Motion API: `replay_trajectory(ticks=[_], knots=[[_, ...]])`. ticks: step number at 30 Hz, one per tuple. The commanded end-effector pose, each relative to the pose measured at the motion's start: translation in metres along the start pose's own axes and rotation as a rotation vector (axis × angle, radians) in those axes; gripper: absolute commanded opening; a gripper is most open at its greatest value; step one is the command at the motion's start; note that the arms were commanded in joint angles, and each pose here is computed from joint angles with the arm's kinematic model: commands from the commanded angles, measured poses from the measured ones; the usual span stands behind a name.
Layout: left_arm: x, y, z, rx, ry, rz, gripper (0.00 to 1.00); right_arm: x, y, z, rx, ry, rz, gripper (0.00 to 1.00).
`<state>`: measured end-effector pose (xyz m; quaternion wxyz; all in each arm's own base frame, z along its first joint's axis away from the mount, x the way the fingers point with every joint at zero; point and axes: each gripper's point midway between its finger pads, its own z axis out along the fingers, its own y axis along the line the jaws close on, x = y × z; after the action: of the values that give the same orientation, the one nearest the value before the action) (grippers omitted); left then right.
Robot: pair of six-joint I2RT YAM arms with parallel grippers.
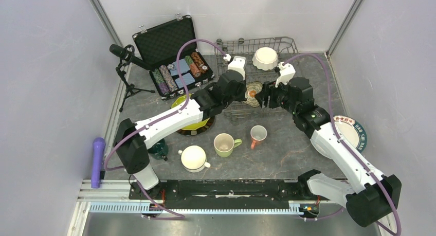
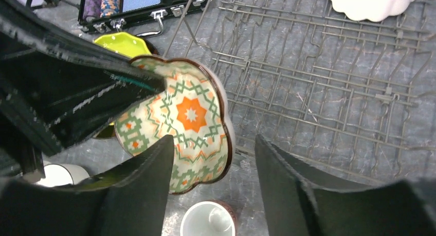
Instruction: Load the mixed dishes into the dish rack
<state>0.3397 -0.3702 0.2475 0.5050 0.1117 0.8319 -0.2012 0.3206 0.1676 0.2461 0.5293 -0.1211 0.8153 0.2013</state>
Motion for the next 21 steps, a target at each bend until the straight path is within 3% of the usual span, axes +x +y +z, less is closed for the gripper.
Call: replay_trajectory(ticks=[1,6,10,16,21], knots=[[-0.034,-0.004,0.002,0.093,-0.088,-0.075,0.02,-0.021,0.016,-0.002,-0.072,-0.062,0.011,0.74],[-0.037,0.009,0.005,0.18,-0.07,-0.198,0.02,-0.029,0.023,-0.009,-0.146,-0.108,0.068,0.98],[-0.039,0.016,0.002,0.236,-0.072,-0.29,0.02,-0.04,0.037,-0.018,-0.303,-0.215,0.151,0.98],[-0.053,0.01,-0.006,0.446,-0.059,-0.519,0.02,-0.048,0.05,-0.032,-0.471,-0.393,0.318,0.98],[-0.056,0.003,-0.014,0.496,-0.05,-0.54,0.02,-0.045,0.053,-0.028,-0.515,-0.417,0.372,0.98]])
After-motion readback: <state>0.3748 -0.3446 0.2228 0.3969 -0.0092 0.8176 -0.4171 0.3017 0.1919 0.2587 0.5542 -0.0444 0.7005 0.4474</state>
